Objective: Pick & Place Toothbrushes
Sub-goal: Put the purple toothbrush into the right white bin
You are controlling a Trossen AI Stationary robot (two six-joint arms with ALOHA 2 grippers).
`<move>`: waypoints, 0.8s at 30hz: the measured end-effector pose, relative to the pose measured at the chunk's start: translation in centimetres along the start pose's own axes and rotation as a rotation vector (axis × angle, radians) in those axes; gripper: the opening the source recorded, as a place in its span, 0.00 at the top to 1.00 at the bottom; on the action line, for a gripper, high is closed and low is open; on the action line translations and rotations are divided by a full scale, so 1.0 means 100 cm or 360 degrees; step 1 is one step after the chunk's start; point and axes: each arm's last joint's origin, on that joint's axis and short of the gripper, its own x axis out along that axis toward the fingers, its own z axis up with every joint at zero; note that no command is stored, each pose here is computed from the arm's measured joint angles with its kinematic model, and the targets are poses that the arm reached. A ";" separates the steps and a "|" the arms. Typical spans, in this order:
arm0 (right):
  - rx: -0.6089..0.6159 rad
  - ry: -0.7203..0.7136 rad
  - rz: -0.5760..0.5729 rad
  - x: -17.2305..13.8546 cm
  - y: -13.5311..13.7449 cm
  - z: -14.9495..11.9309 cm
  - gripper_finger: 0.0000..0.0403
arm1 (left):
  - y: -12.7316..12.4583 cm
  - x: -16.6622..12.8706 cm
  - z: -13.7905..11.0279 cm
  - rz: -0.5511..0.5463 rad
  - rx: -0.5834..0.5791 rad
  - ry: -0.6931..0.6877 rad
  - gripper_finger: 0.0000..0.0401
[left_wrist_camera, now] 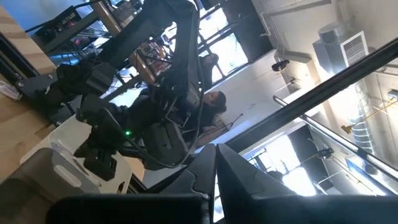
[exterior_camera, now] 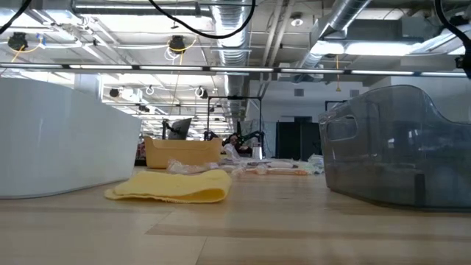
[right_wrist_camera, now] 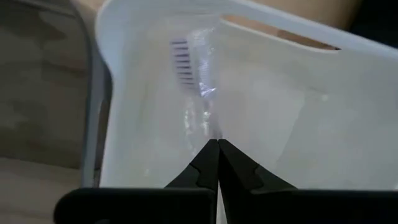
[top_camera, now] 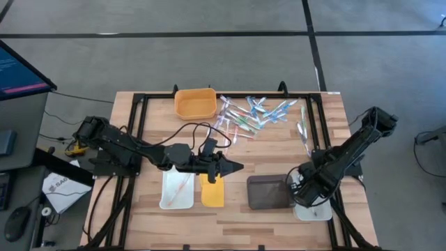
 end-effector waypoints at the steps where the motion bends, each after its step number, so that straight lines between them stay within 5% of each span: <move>1: 0.0000 0.0001 0.0001 -0.001 0.000 0.000 1.00 | 0.000 0.000 0.000 -0.0001 0.0000 0.0000 0.98; 11: 0.0025 -0.0168 0.0025 -0.032 0.005 0.004 1.00 | 0.000 0.000 0.000 0.0000 0.0000 0.0001 0.98; 24: 0.0094 -0.0178 0.0073 -0.005 0.008 0.014 1.00 | 0.000 0.000 0.000 -0.0005 0.0000 0.0008 0.98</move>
